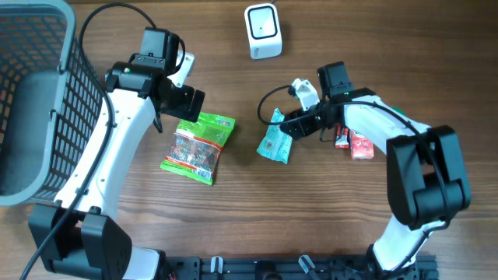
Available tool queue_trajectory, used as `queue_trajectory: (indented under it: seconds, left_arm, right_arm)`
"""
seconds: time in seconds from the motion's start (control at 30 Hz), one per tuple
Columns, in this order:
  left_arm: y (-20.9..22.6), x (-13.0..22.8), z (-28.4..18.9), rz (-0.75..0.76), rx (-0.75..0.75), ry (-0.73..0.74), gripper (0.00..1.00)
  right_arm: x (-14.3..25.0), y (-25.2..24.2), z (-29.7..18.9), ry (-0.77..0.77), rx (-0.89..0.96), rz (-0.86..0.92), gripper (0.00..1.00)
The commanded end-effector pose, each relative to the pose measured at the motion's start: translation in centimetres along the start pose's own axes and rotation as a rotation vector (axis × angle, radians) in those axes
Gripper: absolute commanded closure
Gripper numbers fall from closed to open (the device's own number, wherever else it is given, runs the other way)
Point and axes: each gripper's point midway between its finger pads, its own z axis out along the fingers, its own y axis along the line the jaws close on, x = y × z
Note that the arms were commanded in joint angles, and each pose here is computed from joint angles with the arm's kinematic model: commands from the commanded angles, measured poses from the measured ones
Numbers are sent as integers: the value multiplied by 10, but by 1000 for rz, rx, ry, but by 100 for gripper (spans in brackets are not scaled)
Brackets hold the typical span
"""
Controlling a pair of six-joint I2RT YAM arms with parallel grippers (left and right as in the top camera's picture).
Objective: Scan the item barcode
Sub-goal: 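Lift the mint-green wipes pack and carry it to the scanner window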
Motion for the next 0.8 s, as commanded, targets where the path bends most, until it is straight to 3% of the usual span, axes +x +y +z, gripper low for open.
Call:
queue_trajectory:
  seconds: [0.0,0.1,0.13,0.43,0.67,0.77]
  left_arm:
    - [2,-4,-4,9,-11,-16,0]
    - [2,-4,-4,9,-11,-16,0]
    - [2,-4,-4,9,-11,-16,0]
    - [2,-4,-4,9,-11,-16,0]
    - [2,-4,-4,9,-11,-16,0]
    - [2,-4,-4,9,-11,-16,0]
  right_arm:
    - [15,4,24,44,-81,53,57]
    - [8,4,12,30,-78,51,89]
    - [-1,7,0,10,-82,35,91]
    - [-75,93,-152,-371,-155,-203,96]
    - [-78,155,-262,-633,-106,-403,96]
    - [-67,174,-287,-684,-110,-446,96]
